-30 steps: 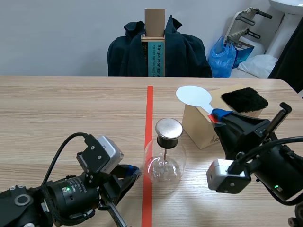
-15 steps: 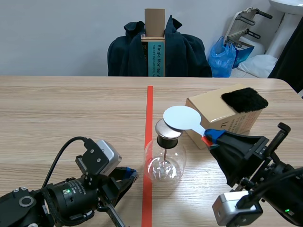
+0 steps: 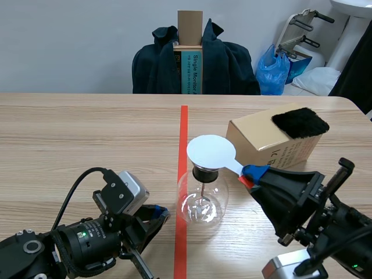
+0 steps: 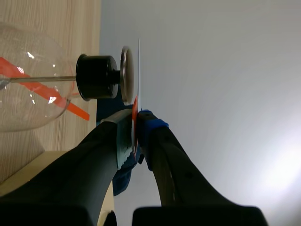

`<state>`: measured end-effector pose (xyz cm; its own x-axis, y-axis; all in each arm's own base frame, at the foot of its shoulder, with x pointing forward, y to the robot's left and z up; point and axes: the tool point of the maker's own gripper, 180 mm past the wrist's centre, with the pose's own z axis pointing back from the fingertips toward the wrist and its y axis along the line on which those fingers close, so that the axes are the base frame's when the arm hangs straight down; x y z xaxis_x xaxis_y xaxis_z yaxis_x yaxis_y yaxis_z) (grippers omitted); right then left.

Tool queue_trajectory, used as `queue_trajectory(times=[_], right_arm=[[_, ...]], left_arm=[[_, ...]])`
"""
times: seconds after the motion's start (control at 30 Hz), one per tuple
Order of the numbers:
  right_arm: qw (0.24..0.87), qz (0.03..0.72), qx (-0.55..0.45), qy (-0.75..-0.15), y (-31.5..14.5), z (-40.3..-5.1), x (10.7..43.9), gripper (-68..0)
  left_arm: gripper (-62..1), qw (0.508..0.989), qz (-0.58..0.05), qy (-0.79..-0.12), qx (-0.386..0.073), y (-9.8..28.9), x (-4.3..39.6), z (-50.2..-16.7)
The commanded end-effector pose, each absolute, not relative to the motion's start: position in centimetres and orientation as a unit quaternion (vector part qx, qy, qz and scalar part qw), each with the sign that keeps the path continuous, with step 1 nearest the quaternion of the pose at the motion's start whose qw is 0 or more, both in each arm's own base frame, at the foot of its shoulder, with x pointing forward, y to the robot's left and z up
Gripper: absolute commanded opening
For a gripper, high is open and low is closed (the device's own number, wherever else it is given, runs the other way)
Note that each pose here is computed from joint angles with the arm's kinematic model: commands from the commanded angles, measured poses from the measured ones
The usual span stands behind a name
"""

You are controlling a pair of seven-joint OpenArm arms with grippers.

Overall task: Do the electroscope experiment.
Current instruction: 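Move the plate toward and away from the electroscope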

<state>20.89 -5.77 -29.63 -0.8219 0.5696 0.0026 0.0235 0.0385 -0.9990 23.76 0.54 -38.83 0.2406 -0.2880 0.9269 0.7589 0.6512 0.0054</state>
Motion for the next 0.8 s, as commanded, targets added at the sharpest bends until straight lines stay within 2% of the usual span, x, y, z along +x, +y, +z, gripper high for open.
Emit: queue_trajectory(times=[0.0,0.37,0.77], right_arm=[[0.193,0.656,-0.232,-0.692,-6.3,-28.7,21.5,-66.7],[0.195,0.654,-0.242,-0.690,-6.4,-28.6,21.8,-66.7],[0.287,0.614,-0.329,-0.657,-9.9,-28.4,25.3,-66.7]], left_arm=[[-58.2,0.742,-0.344,-0.524,-0.238,0.0,24.2,-37.8],[-58.2,0.742,-0.344,-0.523,-0.239,-0.1,24.2,-37.8],[-58.2,0.742,-0.345,-0.523,-0.239,-0.1,24.2,-37.8]])
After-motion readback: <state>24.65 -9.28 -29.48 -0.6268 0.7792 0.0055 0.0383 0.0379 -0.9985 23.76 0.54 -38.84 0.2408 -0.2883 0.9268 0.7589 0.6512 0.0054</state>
